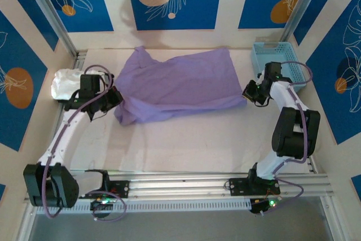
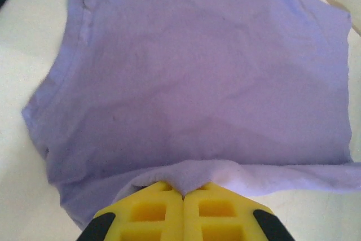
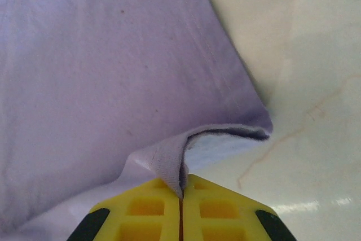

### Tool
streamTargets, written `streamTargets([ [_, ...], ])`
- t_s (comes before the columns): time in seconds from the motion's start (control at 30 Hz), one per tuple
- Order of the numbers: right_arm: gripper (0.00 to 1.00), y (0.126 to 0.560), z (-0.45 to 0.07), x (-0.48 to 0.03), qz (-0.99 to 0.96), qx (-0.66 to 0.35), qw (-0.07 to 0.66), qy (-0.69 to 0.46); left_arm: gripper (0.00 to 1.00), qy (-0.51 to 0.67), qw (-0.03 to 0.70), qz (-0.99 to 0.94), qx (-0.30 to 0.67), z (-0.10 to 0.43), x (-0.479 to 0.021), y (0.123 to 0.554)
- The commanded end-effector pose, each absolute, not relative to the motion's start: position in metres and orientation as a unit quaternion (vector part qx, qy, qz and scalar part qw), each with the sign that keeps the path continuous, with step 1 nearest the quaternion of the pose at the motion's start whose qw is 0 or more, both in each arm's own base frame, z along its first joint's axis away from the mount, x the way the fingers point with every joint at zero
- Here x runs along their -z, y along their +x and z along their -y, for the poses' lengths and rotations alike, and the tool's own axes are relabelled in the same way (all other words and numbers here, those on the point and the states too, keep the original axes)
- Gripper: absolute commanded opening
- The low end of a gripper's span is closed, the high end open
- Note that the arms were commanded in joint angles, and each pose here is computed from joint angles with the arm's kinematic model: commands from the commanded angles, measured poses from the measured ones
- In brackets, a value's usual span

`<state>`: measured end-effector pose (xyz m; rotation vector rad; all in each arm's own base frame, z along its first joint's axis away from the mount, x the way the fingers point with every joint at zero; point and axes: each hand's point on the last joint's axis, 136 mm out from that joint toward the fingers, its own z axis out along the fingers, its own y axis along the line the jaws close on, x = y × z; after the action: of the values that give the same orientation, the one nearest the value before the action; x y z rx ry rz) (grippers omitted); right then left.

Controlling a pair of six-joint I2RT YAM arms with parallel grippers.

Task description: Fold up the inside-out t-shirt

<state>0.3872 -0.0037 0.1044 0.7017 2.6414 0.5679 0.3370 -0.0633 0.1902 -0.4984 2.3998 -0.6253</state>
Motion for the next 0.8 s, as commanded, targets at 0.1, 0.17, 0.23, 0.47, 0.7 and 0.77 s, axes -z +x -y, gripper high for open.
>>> streamTargets([
  [0.1, 0.09, 0.422, 0.001, -0.102, -0.939, -0.190, 0.171, 0.231, 0.00, -0.189, 0.330, -0.894, 0.238, 0.047, -0.198, 0.390],
  [0.17, 0.09, 0.437, 0.001, -0.098, -0.941, -0.185, 0.170, 0.228, 0.00, -0.194, 0.330, -0.894, 0.234, 0.042, -0.195, 0.411],
  [0.23, 0.08, 0.454, 0.000, -0.094, -0.941, -0.185, 0.171, 0.225, 0.00, -0.202, 0.323, -0.895, 0.232, 0.038, -0.186, 0.431],
  [0.47, 0.27, 0.510, -0.007, -0.077, -0.947, -0.183, 0.165, 0.205, 0.31, -0.231, 0.297, -0.895, 0.241, 0.033, -0.144, 0.500],
  [0.7, 0.40, 0.484, -0.008, -0.079, -0.962, -0.125, 0.177, 0.166, 0.46, -0.231, 0.310, -0.892, 0.234, 0.033, -0.143, 0.478],
  [0.77, 0.41, 0.467, -0.023, -0.073, -0.968, -0.112, 0.175, 0.139, 0.50, -0.227, 0.318, -0.887, 0.244, 0.047, -0.141, 0.455],
])
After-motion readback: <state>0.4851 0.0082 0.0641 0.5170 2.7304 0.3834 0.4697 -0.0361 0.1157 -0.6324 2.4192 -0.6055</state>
